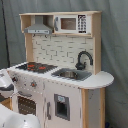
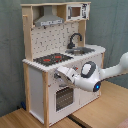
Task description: Play with the kitchen
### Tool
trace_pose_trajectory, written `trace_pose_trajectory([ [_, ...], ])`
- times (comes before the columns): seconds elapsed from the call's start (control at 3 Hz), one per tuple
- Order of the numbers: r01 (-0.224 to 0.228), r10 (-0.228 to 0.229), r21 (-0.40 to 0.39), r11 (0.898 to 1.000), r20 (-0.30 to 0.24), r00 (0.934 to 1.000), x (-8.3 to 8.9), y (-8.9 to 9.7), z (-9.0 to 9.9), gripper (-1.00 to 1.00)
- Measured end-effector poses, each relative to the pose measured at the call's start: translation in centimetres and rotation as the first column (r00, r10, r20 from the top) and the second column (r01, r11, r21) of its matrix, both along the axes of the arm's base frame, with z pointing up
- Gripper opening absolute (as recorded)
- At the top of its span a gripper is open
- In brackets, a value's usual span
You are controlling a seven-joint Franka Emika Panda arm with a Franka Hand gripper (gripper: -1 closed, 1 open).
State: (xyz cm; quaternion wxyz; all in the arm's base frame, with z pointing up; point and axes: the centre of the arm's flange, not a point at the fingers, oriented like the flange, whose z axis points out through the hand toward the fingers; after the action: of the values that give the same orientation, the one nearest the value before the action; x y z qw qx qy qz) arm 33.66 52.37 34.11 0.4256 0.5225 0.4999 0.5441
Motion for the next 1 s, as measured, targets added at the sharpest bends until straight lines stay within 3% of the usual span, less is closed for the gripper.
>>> trace_pose_trajectory([
  [0.33, 0.005, -0.003, 0.101, 0.995, -0.013, 0.9999, -0.01, -0.03, -0.03, -1.00],
  [0.67, 0.011, -0.006, 0.210, 0.978, -0.027, 0.9996, -0.03, -0.04, -0.08, -1.00],
  [1.0, 0.019, -0.006, 0.309, 0.951, -0.041, 0.9991, -0.05, -0.06, -0.13, -1.00],
])
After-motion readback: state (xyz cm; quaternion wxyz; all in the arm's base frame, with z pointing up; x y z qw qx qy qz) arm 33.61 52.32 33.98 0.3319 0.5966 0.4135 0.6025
